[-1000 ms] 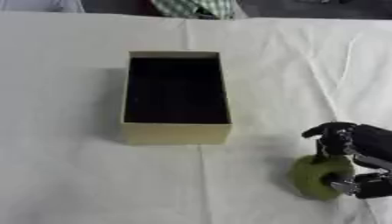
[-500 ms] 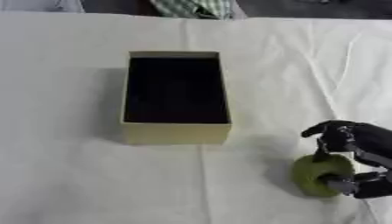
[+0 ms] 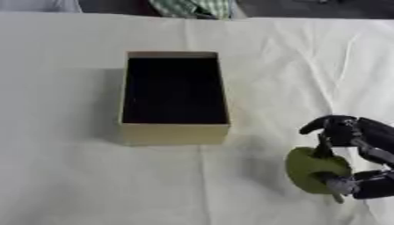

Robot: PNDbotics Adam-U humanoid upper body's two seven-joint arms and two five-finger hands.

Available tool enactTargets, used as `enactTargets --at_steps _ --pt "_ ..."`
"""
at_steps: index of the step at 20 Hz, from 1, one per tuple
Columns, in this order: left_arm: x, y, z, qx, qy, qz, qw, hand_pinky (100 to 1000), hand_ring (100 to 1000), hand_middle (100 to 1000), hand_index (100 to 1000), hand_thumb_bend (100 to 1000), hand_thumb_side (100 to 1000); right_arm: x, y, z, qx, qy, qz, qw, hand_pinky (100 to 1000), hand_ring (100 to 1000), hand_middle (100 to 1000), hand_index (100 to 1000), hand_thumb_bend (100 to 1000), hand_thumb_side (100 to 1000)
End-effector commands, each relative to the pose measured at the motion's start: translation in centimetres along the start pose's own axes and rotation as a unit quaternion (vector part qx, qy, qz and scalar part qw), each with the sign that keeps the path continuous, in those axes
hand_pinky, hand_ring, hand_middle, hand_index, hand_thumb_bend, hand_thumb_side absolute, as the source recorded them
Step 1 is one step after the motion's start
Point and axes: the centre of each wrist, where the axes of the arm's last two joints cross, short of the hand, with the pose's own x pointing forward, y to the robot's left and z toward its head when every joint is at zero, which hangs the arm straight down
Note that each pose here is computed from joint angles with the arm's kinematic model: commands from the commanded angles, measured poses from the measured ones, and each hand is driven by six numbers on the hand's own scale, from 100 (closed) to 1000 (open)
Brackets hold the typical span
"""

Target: Pick up objects on the table and place them in the box.

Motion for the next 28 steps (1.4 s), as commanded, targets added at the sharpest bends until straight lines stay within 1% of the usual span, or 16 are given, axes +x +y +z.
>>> enactTargets --at_steps 1,9,14,20,24,28 --pt "0.6 0.4 -0.7 -0.001 -0.015 -0.005 1.000 626 701 635 742 426 463 0.4 -1.6 -0.3 -0.009 -0.014 0.015 1.000 834 799 322 423 100 101" --pt "0.6 0.4 -0.6 -0.001 -0.014 -0.006 1.000 626 701 636 742 425 463 0.5 -2.9 -0.9 -0.029 -0.037 0.020 0.999 830 793 320 421 100 100" --pt "0.6 0.4 -0.6 -0.001 -0.014 -0.006 1.000 626 701 636 742 425 464 0.5 -4.1 -1.4 -0.039 -0.054 0.032 0.997 825 786 319 419 100 100" --pt "0.6 0.4 -0.6 -0.003 -0.015 -0.005 1.000 626 701 636 742 425 464 0.7 -6.2 -2.5 -0.064 -0.080 0.053 0.993 818 777 319 416 100 100" --pt "0.6 0.3 -0.6 -0.004 -0.014 -0.004 1.000 626 701 636 742 425 464 1.1 -8.0 -3.7 -0.078 -0.102 0.062 0.990 813 772 322 417 100 100" --pt "0.6 0.3 -0.6 -0.006 -0.013 -0.002 1.000 626 701 636 742 424 464 1.7 -9.7 -5.2 -0.095 -0.114 0.071 0.986 807 759 326 417 100 100"
